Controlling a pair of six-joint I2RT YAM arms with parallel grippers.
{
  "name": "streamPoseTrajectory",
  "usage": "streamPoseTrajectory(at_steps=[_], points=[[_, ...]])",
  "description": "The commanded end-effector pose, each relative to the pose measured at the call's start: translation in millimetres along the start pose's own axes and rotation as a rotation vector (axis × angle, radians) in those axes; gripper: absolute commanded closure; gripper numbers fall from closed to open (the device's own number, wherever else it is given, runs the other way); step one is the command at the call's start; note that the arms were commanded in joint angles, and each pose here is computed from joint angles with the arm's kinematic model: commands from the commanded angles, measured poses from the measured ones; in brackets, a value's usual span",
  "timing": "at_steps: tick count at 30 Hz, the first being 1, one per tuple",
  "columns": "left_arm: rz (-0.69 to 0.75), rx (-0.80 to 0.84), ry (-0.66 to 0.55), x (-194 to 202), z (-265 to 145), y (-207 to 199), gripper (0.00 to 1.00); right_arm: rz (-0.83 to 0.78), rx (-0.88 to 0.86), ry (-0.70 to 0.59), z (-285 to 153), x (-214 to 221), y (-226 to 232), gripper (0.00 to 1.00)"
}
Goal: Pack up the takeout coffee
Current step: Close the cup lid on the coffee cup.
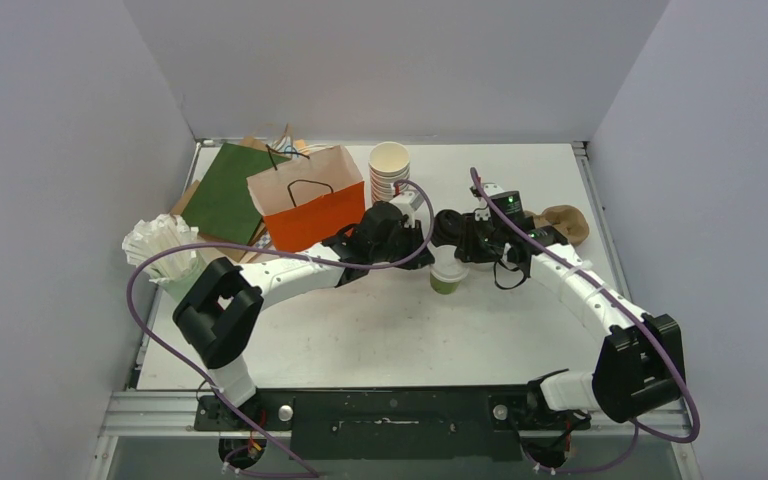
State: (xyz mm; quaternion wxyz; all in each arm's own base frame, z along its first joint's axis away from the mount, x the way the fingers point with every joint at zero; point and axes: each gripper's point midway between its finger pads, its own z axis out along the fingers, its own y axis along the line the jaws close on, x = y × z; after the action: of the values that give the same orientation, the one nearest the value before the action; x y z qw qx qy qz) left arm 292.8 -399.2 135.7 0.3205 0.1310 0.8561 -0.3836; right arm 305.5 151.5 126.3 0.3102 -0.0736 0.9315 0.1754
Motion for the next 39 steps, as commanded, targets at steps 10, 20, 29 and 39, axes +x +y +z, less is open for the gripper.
streamPoseTrajectory(at_steps=[10,20,29,39], points=[[-0.002,-0.005,0.023,13.0,5.7,8.2,0.91,0.016,-0.020,0.039,6.0,18.2,0.8,0.72],[-0.032,-0.019,0.055,37.8,6.4,24.9,0.88,0.047,-0.025,0.072,8.9,42.4,-2.7,0.72],[-0.059,-0.019,0.071,56.1,8.9,34.3,0.87,0.061,-0.032,0.083,8.1,52.8,-3.0,0.72],[-0.078,-0.034,0.089,72.8,8.1,44.9,0.87,0.099,-0.047,0.116,14.0,76.5,-4.0,0.72]])
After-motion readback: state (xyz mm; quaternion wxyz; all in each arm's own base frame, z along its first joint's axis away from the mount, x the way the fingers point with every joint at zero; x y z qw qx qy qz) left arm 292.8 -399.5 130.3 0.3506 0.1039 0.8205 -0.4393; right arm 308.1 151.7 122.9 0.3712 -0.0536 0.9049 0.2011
